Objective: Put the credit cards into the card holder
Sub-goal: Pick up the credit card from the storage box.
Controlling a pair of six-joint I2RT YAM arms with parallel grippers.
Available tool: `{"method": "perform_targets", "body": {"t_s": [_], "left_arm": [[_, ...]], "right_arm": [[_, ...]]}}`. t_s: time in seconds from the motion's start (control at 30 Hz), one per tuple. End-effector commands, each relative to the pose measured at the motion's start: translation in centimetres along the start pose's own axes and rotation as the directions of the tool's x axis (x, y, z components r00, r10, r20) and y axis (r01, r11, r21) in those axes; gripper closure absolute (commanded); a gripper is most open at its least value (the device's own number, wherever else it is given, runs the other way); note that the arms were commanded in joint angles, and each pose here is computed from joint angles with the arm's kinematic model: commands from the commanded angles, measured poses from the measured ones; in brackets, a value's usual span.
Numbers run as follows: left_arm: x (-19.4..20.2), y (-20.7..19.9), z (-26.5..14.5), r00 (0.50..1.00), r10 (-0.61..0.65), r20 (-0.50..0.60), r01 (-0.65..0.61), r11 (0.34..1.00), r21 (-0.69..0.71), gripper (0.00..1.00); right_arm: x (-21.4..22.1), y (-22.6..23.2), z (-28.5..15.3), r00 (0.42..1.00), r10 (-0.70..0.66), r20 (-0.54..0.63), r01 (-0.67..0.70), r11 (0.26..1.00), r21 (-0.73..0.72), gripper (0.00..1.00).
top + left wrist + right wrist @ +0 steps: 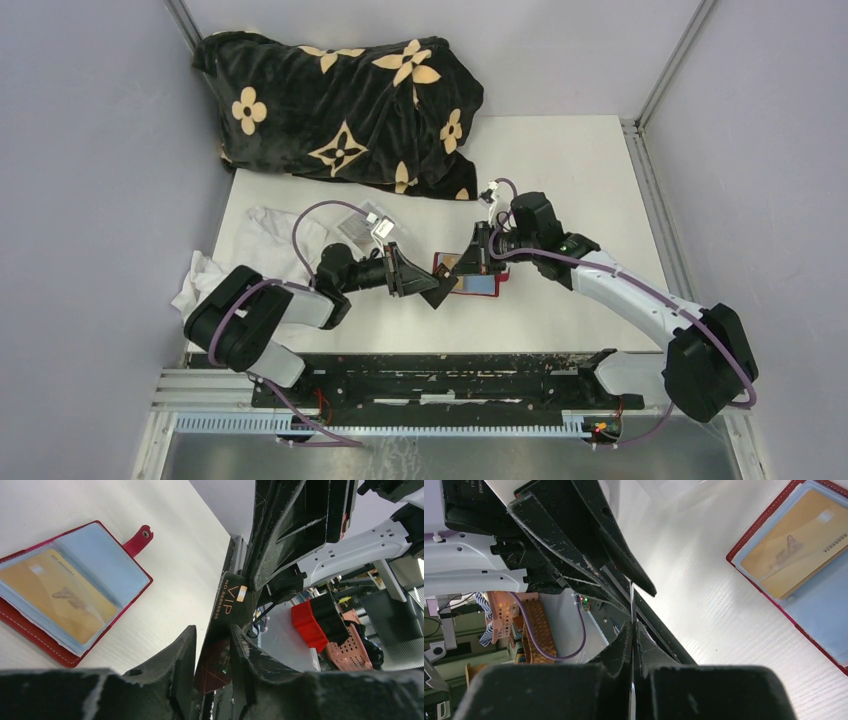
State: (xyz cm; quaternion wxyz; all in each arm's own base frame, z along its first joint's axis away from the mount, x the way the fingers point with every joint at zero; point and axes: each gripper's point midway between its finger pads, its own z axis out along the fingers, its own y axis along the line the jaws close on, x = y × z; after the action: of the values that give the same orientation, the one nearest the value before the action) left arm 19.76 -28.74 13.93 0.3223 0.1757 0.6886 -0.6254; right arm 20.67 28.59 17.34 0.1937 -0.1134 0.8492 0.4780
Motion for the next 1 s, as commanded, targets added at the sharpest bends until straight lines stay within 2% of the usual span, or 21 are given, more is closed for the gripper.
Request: {"method": "perform_targets", "body": {"t_s": [0.0,0.23,0.4,0.5,0.6,0.8,0.97], "left_arm": [[-0.9,-1.9,0.6,0.997,0.081,0.007,-0.081,0.99,0.116,0.69],[-1.0,-2.3,0.7,0.998,0.061,0.017,-0.063,0.986,0.154,0.96],[-1.3,-2.1,0.8,0.998,0.025,0.052,-0.032,0.988,0.152,0.97],[-1.8,-0.5,1.0,0.993,-0.014,0.114,0.006,0.997,0.078,0.97],[-2.0,1.4,1.5,0.986,-0.05,0.161,0.052,0.999,-0.01,0.97],[-1.9,4.7,4.0,0.982,-0.051,0.18,0.089,0.974,-0.208,0.97],[-1.7,7.1,5.9,0.976,-0.084,0.203,0.148,0.936,-0.32,0.97]], "right_arm": [[-1.1,0.9,-0.1,0.999,-0.027,0.028,0.028,0.998,-0.05,0.99],[-1.3,0.3,-0.1,1.0,-0.014,0.027,0.015,0.999,-0.04,0.99],[-1.7,-0.1,-0.3,0.999,-0.009,0.039,0.01,1.0,-0.017,0.97],[-2.5,-1.4,-0.9,0.996,-0.036,0.082,0.029,0.997,0.077,0.74],[-3.4,-2.9,-1.8,0.987,-0.072,0.141,0.045,0.982,0.186,0.63],[-4.3,-6.7,-3.0,0.973,-0.114,0.199,0.028,0.92,0.391,0.59],[-4.3,-9.8,-3.3,0.969,-0.115,0.219,-0.012,0.861,0.508,0.64]]}}
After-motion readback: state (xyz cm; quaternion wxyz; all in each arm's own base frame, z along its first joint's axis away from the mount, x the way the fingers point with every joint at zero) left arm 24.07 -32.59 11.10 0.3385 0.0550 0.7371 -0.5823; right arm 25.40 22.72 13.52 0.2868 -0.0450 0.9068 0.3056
